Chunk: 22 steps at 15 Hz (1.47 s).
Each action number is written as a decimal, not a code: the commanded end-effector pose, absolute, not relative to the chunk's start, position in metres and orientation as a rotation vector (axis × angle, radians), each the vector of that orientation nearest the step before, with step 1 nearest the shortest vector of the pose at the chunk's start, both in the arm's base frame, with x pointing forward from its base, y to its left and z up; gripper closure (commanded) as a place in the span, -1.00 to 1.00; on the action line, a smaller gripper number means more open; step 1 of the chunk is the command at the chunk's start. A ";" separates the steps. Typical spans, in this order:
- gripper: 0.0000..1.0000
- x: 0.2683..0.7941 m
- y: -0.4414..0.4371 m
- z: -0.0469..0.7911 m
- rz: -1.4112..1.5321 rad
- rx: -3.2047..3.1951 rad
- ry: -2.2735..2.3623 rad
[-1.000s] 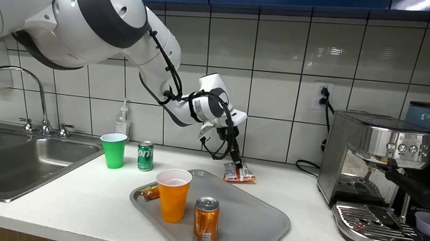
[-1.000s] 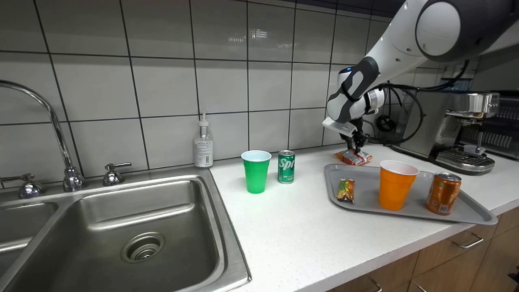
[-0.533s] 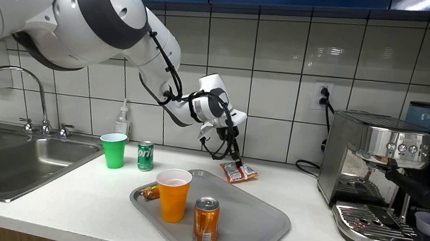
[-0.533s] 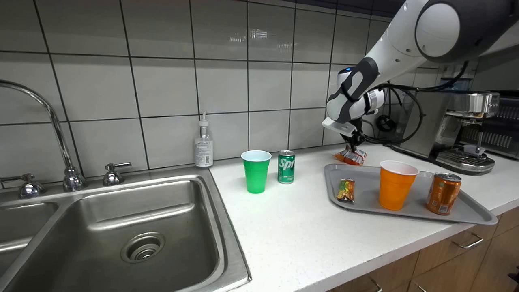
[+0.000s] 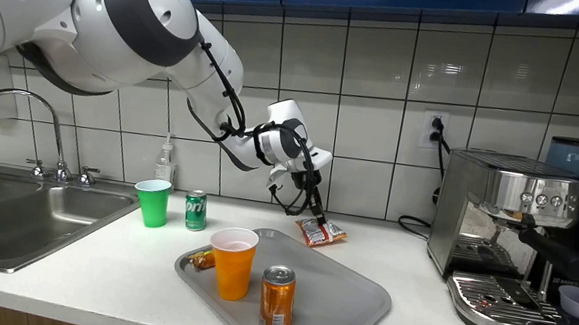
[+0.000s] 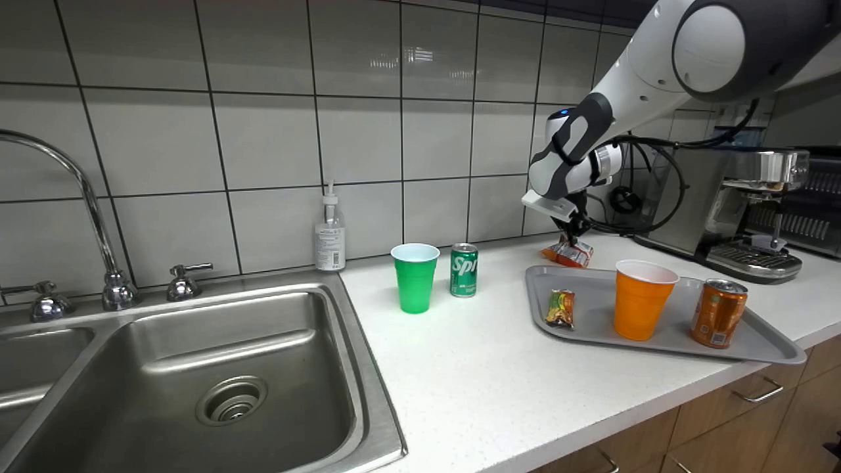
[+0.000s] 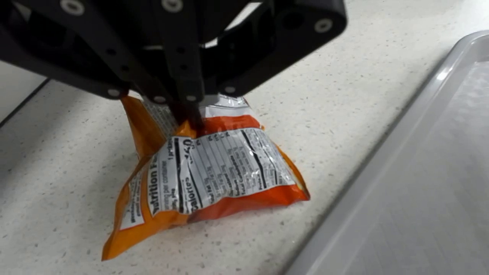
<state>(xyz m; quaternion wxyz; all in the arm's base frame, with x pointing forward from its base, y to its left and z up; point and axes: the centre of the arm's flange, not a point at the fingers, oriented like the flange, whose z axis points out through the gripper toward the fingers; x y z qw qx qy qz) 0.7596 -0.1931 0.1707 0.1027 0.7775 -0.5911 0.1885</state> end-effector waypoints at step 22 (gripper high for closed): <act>1.00 0.711 -0.173 0.230 0.650 2.330 -1.800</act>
